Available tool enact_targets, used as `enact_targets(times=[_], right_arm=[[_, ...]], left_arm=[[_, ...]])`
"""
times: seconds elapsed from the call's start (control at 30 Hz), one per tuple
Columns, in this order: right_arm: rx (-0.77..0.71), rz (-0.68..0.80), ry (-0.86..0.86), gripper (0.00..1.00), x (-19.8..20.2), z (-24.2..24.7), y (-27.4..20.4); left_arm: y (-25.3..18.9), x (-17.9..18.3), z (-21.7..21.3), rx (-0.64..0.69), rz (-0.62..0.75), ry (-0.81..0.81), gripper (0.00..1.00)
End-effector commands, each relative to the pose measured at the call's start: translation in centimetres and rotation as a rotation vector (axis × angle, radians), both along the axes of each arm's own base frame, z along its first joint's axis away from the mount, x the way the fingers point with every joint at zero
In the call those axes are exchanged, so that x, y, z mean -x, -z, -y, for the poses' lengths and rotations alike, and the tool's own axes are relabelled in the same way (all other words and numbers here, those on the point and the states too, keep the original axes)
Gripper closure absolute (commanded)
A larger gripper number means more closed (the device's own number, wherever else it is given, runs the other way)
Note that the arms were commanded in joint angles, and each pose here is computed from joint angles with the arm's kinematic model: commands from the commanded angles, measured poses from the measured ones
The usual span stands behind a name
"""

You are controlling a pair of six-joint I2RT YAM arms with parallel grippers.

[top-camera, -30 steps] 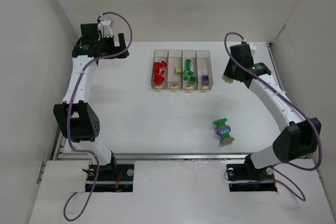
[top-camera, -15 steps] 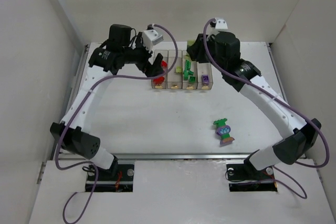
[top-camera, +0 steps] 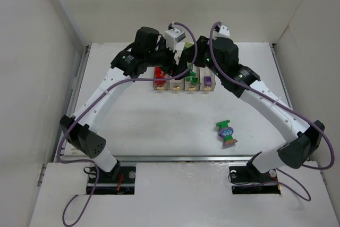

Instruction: Sort the legos into containers by color

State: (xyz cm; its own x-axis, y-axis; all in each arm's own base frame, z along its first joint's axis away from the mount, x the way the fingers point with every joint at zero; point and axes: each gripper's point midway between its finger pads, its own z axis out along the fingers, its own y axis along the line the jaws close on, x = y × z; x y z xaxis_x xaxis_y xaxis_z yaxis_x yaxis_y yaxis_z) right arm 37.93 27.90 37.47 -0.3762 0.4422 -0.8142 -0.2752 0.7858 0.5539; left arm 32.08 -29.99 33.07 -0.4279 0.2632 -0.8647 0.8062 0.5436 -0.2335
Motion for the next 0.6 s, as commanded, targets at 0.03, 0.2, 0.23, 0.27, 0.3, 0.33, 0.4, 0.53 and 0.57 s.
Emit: enact_targets(times=[0.03, 0.2, 0.23, 0.27, 0.3, 0.33, 0.4, 0.53, 0.57], right_arm=[[-0.101, 0.039, 0.019, 1.0, 0.8, 0.1, -2.3], [-0.13, 0.024, 0.015, 1.0, 1.1, 0.0, -2.4], [-0.132, 0.022, 0.003, 1.0, 1.3, -0.1, -2.4], [-0.132, 0.022, 0.002, 1.0, 1.3, -0.1, -2.4], [-0.132, 0.022, -0.008, 1.0, 1.6, -0.5, -2.4], [-0.133, 0.023, -0.008, 1.0, 1.8, -0.4, -2.4], [-0.138, 0.03, -0.009, 1.0, 2.0, -0.2, -2.8], [-0.141, 0.018, -0.016, 1.0, 2.2, -0.6, -2.4], [-0.141, 0.018, -0.016, 1.0, 2.2, -0.6, -2.4]], left_arm=[[-4.5, -0.8, 0.5, 0.098, 0.065, -0.06, 0.08], [-4.3, -2.2, 0.0, 0.085, 0.088, -0.133, 0.22], [-3.9, -2.4, 0.1, 0.079, 0.08, -0.133, 0.24], [-3.9, -2.6, 0.0, 0.08, 0.075, -0.148, 0.24], [-3.9, -2.6, 0.0, 0.08, 0.075, -0.148, 0.27], [-3.9, -2.6, 0.0, 0.08, 0.075, -0.148, 0.29], [-3.1, -2.6, 0.3, 0.073, 0.057, -0.138, 0.31], [-2.8, -2.4, 0.7, 0.083, 0.03, -0.126, 0.36], [-3.3, -2.5, 0.7, 0.09, 0.039, -0.125, 0.43]])
